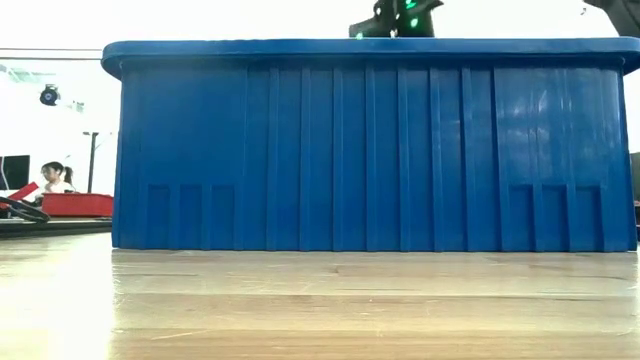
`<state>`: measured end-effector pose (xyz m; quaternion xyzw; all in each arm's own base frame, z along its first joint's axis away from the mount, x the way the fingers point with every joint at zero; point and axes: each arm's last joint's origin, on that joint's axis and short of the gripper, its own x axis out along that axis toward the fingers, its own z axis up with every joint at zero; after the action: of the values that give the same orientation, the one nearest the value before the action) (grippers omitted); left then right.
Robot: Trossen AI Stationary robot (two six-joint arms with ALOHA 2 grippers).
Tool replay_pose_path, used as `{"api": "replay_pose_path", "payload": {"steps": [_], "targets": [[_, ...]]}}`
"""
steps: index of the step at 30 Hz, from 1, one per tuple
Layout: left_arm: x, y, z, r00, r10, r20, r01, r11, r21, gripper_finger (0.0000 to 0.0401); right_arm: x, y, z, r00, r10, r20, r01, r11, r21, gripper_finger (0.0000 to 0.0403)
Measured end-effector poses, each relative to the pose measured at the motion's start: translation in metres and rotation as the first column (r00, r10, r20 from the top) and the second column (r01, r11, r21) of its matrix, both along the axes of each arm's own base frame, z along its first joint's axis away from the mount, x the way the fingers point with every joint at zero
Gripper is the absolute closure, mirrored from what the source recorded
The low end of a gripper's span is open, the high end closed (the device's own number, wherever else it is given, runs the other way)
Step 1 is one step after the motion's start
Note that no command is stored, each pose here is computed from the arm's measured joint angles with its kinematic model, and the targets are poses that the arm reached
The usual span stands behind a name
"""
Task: Pick and place slides into bin
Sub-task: Put the black slide into the blue bin
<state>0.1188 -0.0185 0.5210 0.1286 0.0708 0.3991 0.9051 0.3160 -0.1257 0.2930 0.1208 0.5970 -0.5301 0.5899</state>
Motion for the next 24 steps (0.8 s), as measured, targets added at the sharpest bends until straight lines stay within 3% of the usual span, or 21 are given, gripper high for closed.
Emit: {"api": "replay_pose_path", "payload": {"steps": [12, 18, 24], "targets": [[-0.012, 0.005, 0.002, 1.000, 0.000, 0.018, 0.000, 1.000, -0.007, 0.0139, 0.016, -0.026, -0.049, 0.991, -0.049, -0.126, 0.055, 0.998, 0.043, 0.0394], [-0.015, 0.006, 0.002, 1.000, -0.005, 0.025, 0.005, 1.000, -0.010, 0.0139, 0.019, -0.035, -0.051, 0.995, -0.068, -0.068, 0.070, 0.997, 0.025, 0.0394], [-0.014, 0.006, 0.002, 1.000, -0.005, 0.023, 0.005, 1.000, -0.009, 0.0139, 0.010, -0.035, -0.044, 0.989, -0.108, -0.098, 0.111, 0.994, 0.021, 0.0394]]}}
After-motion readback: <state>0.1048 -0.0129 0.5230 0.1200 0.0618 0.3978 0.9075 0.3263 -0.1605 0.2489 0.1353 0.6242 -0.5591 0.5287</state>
